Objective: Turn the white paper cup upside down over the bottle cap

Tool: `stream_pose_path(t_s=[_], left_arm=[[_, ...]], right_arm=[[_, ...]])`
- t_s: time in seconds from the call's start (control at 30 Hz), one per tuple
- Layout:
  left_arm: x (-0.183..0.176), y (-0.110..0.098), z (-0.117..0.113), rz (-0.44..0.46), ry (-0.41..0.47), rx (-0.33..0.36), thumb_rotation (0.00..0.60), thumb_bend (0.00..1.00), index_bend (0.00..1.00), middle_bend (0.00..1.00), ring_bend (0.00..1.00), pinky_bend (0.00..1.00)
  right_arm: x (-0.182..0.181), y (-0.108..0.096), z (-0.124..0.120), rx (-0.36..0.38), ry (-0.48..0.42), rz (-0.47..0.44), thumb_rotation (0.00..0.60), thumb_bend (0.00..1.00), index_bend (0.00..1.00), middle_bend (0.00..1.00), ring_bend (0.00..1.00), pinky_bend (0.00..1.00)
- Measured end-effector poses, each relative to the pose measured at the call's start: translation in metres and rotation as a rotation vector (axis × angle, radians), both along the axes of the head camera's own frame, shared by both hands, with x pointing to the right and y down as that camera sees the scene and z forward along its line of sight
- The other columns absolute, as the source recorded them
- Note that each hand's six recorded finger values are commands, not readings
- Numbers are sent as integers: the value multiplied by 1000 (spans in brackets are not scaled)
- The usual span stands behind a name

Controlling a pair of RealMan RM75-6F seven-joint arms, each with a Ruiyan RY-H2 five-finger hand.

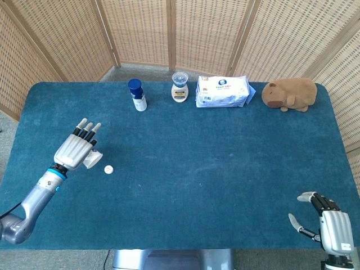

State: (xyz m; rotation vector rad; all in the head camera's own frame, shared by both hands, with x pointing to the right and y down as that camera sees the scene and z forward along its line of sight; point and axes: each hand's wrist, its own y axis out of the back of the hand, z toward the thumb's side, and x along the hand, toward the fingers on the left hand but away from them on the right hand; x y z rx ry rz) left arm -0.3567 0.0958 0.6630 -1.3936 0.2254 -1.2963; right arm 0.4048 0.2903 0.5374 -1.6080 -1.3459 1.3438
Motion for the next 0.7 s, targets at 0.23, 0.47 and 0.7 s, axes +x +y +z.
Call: stream_pose_path(t_s=[0.23, 0.47, 0.7], left_arm=[[-4, 6, -3, 83, -86, 37, 600, 207, 465, 16, 0, 22], [8, 9, -1, 209, -213, 91, 600, 207, 465, 15, 0, 22], [34, 18, 4, 344, -322, 145, 600, 207, 466, 15, 0, 21]], right_arm=[[2, 5, -4, 11, -7, 8, 421, 318, 395, 370, 389, 396], [6, 9, -6, 13, -16, 11, 422, 318, 396, 370, 389, 396], [10, 11, -8, 20, -20, 14, 417, 318, 396, 370, 389, 396]])
